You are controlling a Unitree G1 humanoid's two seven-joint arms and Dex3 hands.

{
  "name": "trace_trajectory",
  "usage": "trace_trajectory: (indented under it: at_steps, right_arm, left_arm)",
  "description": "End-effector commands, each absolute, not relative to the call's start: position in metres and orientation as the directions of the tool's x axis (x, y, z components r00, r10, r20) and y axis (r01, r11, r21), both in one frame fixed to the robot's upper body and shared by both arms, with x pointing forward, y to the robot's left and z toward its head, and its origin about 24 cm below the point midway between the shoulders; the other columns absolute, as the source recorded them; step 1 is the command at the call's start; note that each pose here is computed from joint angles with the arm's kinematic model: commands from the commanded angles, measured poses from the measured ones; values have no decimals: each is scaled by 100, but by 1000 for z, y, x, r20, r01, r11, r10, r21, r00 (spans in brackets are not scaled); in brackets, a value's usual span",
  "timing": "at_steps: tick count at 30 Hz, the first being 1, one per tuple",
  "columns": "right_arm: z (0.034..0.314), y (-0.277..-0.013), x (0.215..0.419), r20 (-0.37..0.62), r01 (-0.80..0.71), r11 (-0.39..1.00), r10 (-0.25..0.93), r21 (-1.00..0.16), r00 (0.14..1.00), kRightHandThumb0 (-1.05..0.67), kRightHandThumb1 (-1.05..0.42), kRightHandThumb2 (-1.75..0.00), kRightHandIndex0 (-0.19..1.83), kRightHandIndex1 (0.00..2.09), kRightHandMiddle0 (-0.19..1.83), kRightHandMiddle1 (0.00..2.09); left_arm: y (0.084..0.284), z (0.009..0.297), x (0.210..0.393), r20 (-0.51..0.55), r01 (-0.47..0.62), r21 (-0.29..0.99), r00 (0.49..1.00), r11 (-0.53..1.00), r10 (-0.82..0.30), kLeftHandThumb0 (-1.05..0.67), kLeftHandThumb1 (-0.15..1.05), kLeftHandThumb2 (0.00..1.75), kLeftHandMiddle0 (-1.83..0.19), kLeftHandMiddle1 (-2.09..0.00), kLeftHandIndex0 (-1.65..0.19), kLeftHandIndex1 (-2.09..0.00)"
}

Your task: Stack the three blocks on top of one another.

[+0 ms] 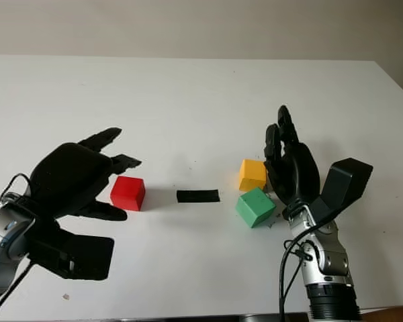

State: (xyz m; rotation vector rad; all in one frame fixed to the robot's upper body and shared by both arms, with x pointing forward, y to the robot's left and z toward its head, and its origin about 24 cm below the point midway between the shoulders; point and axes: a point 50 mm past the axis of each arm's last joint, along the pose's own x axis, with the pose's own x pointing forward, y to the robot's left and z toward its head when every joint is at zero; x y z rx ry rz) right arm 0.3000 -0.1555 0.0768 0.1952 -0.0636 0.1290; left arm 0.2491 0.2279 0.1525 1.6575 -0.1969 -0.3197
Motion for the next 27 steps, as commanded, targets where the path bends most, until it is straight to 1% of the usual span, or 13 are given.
trace_trajectory:
  at_steps: [1, 4, 7, 13, 18, 23, 27]
  right_arm:
    - [81, -157, 299, 99, -131, 973, 114, 188, 989, -63, -105, -61, -19, 0, -19, 0]
    - [81, -158, 299, 95, -128, 975, 113, 182, 989, -62, -105, -61, -19, 0, -19, 0]
    - [82, -158, 298, 97, -133, 974, 117, 181, 988, -60, -105, -62, -19, 0, -19, 0]
    - [81, -159, 298, 100, -136, 974, 119, 182, 988, -61, -105, -62, -19, 0, -19, 0]
    - [81, -159, 298, 101, -139, 974, 122, 180, 987, -61, -105, -62, -19, 0, -19, 0]
    - [81, -160, 298, 100, -137, 973, 120, 184, 988, -61, -105, -61, -19, 0, -19, 0]
    - [81, -160, 298, 103, -142, 973, 124, 184, 987, -62, -105, -61, -19, 0, -19, 0]
  left_arm:
    - [225, 154, 250, -98, 68, 992, 941, -104, -325, -82, 97, 5, -15, -5, -16, -87]
    - [225, 154, 249, -107, 76, 991, 940, -108, -324, -82, 96, 4, -16, -6, -15, -86]
    - [225, 153, 249, -99, 61, 990, 941, -125, -324, -82, 95, 4, -16, -6, -16, -87]
    - [225, 151, 249, -99, 53, 987, 944, -151, -313, -80, 95, 5, -15, -5, -16, -86]
    - [225, 151, 250, -69, 5, 978, 950, -208, -304, -82, 98, 7, -15, -5, -15, -85]
    - [224, 149, 250, -43, -25, 976, 952, -215, -303, -81, 100, 6, -16, -6, -16, -82]
    - [223, 149, 249, -38, -32, 976, 948, -215, -316, -79, 100, 6, -17, -6, -18, -85]
